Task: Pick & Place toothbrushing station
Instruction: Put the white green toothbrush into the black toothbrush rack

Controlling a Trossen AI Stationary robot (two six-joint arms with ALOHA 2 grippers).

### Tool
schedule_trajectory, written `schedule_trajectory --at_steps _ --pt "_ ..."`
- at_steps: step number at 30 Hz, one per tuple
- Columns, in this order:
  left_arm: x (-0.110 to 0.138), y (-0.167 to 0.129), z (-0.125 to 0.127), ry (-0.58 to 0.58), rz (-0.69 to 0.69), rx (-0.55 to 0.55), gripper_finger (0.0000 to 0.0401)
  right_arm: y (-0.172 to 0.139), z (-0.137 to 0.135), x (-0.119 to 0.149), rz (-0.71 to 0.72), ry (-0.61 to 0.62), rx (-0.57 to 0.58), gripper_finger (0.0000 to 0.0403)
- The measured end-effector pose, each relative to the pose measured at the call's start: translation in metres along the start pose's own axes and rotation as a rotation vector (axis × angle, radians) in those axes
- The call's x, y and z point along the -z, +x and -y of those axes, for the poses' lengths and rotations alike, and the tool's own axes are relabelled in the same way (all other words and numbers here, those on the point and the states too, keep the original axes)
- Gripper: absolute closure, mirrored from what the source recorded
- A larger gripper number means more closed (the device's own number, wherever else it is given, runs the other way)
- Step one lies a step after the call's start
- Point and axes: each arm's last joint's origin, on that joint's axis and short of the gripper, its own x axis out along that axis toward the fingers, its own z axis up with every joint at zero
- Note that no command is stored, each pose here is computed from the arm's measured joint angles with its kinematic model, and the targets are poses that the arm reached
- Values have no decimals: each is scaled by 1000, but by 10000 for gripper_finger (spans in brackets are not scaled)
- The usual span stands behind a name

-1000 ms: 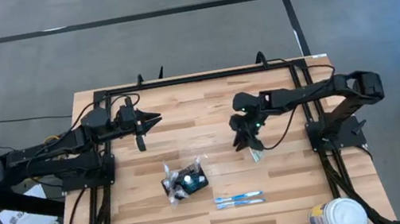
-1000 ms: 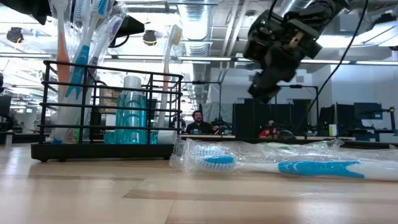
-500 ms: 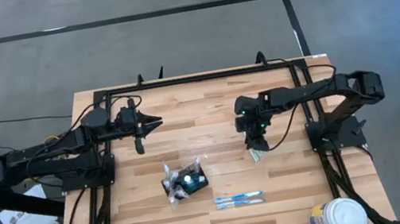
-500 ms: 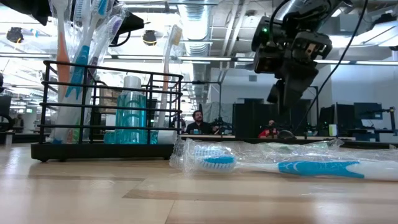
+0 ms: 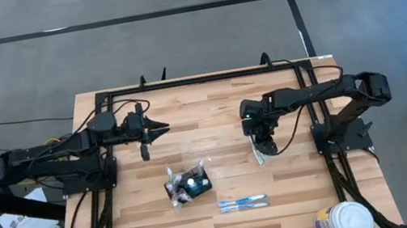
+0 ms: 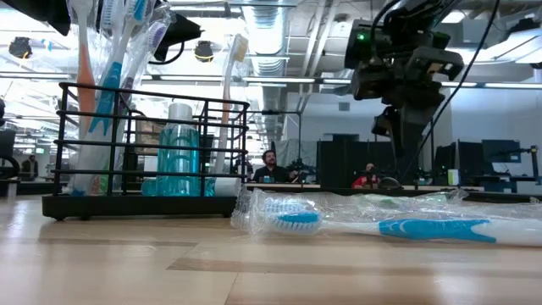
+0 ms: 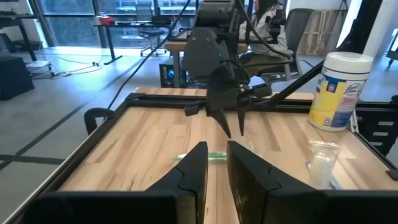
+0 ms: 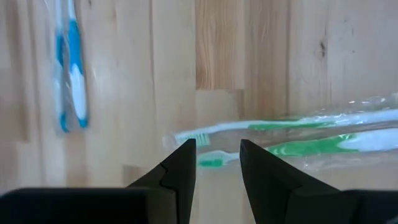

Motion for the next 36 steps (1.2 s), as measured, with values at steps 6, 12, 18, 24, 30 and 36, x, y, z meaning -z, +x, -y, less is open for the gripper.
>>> schedule_trajectory --at_steps 6,12,18,24,30,36 --pt "0 0 0 0 1 0 348 3 -8 2 -45 -206 38 288" --pt "0 0 0 0 2 -1 348 8 -20 3 -79 -418 56 288" --pt "0 0 0 0 2 -1 348 12 -29 5 -150 -605 225 288" --pt "0 0 0 0 2 -1 348 15 -38 6 -182 -782 235 288" --pt "0 0 0 0 2 -1 348 17 -42 11 -238 -899 208 288" --pt "0 0 0 0 2 -1 348 22 -42 17 -282 -913 228 288"
